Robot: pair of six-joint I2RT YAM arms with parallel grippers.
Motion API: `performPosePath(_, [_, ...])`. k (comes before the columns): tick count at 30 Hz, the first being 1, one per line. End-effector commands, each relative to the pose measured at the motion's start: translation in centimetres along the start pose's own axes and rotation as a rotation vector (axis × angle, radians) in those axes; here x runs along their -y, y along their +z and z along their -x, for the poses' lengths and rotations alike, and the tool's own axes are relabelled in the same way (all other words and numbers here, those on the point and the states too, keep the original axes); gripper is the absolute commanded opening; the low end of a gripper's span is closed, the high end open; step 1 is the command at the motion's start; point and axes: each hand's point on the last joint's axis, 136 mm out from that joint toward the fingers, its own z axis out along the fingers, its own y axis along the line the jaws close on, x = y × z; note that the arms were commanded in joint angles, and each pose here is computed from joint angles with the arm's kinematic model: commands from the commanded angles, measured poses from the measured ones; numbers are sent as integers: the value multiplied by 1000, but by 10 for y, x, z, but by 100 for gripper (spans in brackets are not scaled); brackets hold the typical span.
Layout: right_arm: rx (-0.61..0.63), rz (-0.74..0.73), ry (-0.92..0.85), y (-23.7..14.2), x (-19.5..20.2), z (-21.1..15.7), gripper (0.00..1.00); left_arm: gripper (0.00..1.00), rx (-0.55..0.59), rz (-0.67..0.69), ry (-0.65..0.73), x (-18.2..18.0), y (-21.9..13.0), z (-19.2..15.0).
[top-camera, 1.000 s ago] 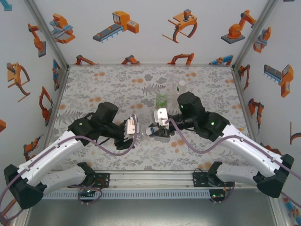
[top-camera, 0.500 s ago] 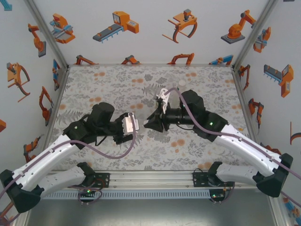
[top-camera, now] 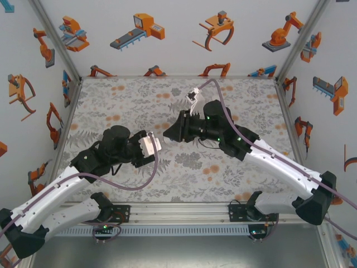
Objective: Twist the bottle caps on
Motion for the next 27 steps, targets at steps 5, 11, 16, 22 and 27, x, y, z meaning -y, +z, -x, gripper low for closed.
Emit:
performPosePath(5, [91, 31, -119, -37, -26, 21, 67, 0, 63, 40, -50, -11, -2, 13])
performPosePath(11, [-29, 5, 0, -20, -21, 7, 67, 0, 27, 73, -55, -17, -1, 7])
performPosePath(16, [-78, -2, 81, -6, -13, -6, 62, 0, 17, 90, -59, -20, -1, 5])
performPosePath(22, [-71, -12, 122, 5, -5, -7, 56, 0, 29, 79, -56, -17, -3, 7])
performPosePath(27, [-44, -24, 130, 12, 1, -4, 49, 0, 41, 54, -54, -13, -2, 9])
